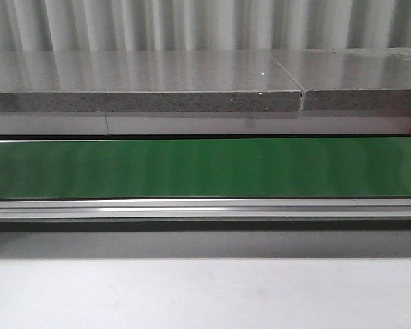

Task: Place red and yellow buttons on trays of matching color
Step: 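Set the red button on the belt and open the left gripper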

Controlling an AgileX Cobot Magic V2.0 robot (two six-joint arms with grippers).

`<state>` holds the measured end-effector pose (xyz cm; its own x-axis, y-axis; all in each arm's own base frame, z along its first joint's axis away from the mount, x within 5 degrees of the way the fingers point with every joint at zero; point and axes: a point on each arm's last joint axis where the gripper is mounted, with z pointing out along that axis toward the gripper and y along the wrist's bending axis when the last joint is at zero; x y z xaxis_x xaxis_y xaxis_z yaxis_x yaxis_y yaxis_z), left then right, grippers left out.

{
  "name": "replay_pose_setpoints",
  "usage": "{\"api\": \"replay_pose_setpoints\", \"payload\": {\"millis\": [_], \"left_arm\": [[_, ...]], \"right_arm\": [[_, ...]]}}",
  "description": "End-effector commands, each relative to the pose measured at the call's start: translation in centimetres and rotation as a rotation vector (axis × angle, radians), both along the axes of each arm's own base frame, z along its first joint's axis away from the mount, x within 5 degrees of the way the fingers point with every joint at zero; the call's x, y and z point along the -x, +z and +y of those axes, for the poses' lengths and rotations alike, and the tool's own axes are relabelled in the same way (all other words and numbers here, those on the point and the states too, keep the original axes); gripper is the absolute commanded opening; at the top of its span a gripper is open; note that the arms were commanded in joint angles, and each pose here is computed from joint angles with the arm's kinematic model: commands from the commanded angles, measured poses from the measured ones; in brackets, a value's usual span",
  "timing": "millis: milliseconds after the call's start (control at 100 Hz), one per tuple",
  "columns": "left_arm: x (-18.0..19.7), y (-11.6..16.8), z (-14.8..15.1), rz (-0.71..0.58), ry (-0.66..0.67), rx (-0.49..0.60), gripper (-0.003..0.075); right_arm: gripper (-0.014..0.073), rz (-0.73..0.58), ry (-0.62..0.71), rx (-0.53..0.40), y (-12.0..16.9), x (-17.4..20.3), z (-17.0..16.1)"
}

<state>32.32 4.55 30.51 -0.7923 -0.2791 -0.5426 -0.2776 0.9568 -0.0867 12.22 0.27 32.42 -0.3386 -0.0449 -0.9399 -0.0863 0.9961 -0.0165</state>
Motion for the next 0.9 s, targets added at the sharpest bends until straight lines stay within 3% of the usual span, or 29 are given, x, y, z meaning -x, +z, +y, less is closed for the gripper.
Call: {"api": "replay_pose_setpoints", "payload": {"millis": [0, 450, 590, 780, 890], "left_arm": [[0.2, 1.2, -1.3, -0.103, -0.04, -0.007, -0.0021], [-1.2, -3.9, -1.9, 0.06, -0.057, 0.022, 0.0001], [-1.1, -3.7, -1.9, 0.064, -0.059, 0.021, 0.0176], [-0.7, -2.3, -2.0, 0.023, -0.087, 0.012, 0.0549], [-0.3, -0.8, -2.1, -0.023, -0.102, -0.001, 0.0597]], "right_arm": [[-0.0067, -0.098, -0.021, 0.008, 1.7, 0.0, -0.2], [-0.0067, -0.098, -0.021, 0.008, 1.7, 0.0, -0.2], [-0.0067, -0.098, -0.021, 0.008, 1.7, 0.0, -0.2], [-0.0067, -0.098, -0.021, 0.008, 1.7, 0.0, -0.2], [-0.0067, -0.098, -0.021, 0.008, 1.7, 0.0, -0.2]]}}
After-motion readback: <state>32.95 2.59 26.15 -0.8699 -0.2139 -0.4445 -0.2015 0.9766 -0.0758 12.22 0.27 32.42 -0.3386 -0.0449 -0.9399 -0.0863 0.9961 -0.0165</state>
